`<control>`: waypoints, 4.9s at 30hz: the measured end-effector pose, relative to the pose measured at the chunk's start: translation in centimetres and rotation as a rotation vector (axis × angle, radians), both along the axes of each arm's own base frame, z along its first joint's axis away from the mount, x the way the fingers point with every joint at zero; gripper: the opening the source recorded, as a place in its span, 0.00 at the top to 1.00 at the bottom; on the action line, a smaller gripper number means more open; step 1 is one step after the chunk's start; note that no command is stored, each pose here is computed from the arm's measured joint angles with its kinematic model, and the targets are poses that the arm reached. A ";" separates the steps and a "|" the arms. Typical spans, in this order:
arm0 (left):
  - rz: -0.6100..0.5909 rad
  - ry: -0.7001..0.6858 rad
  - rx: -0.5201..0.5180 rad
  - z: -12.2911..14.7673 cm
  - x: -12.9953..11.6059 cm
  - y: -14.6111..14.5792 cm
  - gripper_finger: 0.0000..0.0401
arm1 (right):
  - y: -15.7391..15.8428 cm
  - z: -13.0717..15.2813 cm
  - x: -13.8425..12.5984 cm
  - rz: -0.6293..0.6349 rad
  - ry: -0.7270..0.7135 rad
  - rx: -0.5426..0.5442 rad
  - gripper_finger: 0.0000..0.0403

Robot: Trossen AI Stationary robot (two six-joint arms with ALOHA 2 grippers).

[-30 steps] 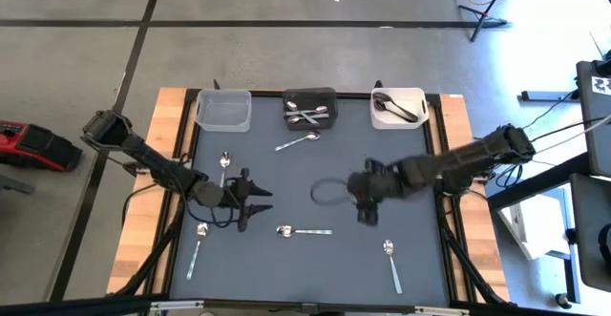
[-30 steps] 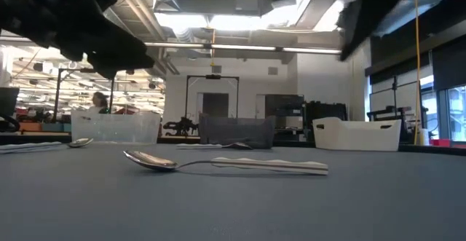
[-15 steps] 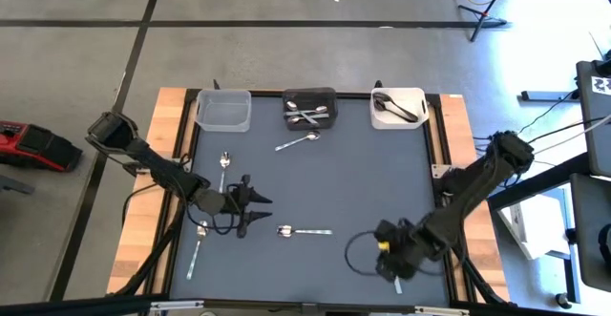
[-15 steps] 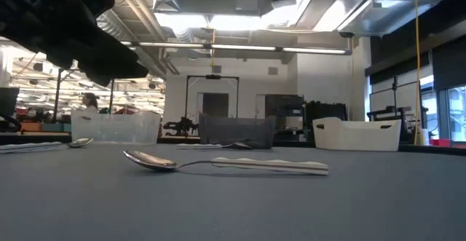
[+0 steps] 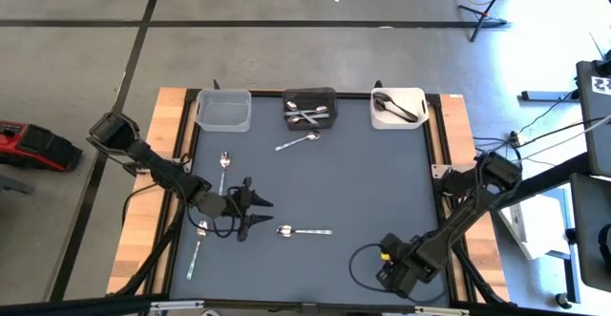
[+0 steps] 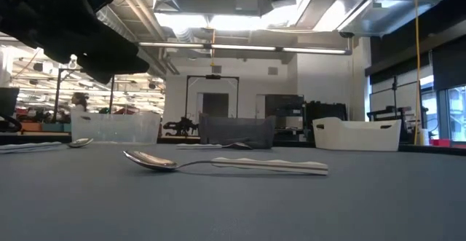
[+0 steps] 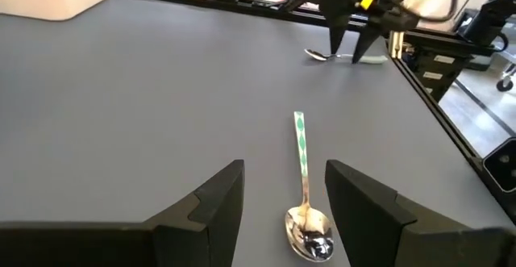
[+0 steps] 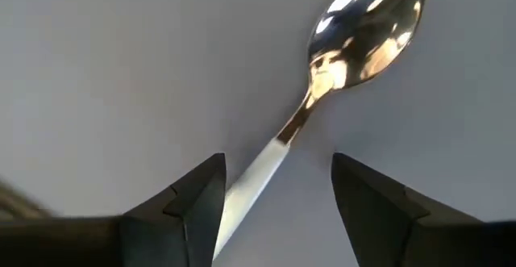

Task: Sort silverware by color (type)
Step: Put the blue spoon into the black bin, then put the green spoon into the transparent bin

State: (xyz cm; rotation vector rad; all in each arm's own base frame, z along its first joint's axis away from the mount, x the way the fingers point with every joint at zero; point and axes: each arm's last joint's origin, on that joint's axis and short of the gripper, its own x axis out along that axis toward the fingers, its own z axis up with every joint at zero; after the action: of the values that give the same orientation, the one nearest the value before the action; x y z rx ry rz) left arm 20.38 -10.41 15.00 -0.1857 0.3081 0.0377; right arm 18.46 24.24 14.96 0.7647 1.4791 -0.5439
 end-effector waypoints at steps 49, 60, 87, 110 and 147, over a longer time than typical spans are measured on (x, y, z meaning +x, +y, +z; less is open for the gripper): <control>0.080 -0.034 0.009 0.2 0.0 0.2 0.58 | -25.7 10.5 15.5 0.663 -0.618 -0.627 0.94; 0.171 -0.026 0.030 0.2 1.2 2.7 0.58 | -37.6 12.0 16.1 0.627 -0.840 -0.895 0.94; 0.222 0.010 0.163 0.2 2.5 7.8 0.58 | -45.5 6.4 15.3 0.533 -0.738 -0.817 0.57; 0.071 0.231 0.125 -0.4 11.0 1.1 0.58 | -26.0 8.8 15.5 0.908 -0.971 -0.529 0.55; -0.194 0.352 0.021 -6.2 13.7 -0.6 0.66 | -19.9 8.6 11.7 0.976 -1.040 -0.613 0.55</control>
State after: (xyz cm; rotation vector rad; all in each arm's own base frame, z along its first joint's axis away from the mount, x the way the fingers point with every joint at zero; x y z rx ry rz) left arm 34.11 -11.05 8.75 -0.1272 0.6754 -0.1193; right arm 30.13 4.36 23.59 -0.2261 0.4943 0.1818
